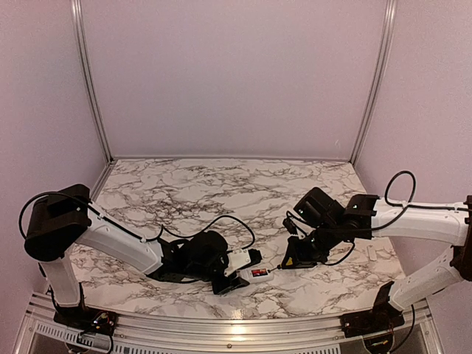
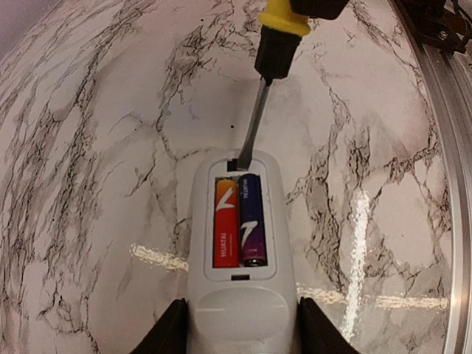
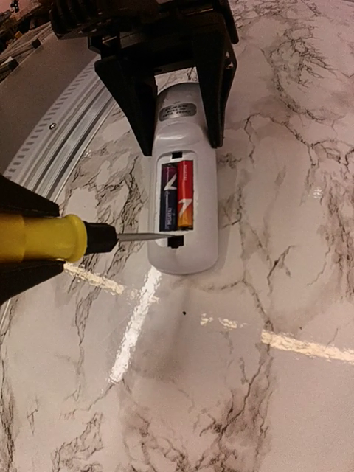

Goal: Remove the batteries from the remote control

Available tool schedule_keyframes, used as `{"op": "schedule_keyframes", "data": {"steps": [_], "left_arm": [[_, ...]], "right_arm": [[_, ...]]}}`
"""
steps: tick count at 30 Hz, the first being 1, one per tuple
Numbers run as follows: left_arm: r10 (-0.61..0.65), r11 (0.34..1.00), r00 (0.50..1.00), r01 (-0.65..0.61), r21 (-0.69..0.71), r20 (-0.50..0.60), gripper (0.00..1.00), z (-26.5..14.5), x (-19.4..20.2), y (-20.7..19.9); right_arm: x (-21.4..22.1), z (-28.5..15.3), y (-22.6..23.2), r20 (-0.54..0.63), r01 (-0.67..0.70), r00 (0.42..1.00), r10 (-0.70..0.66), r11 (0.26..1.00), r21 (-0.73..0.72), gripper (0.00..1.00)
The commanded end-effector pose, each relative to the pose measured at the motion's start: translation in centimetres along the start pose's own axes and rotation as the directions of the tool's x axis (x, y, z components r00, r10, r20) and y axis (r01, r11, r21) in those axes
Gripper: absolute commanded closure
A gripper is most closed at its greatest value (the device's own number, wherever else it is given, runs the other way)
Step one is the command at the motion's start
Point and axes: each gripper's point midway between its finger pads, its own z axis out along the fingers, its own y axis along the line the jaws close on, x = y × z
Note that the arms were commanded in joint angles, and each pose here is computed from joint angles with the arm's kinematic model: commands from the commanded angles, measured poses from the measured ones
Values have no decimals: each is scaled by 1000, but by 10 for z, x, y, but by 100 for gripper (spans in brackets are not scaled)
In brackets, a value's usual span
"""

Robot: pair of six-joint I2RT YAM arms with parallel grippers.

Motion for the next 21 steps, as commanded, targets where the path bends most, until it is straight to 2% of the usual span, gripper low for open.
{"op": "schedule_keyframes", "data": {"steps": [1,21], "left_arm": [[22,999,999,-23,30,34,100,5,-15,-5],[2,1000,999,-3,18,44,100,9,-19,-3]], "right_arm": [[4,7,1,-30,21,999,-20,1000,5,100],[11,9,12,-75,45,996,-50,997,-57,100]]}}
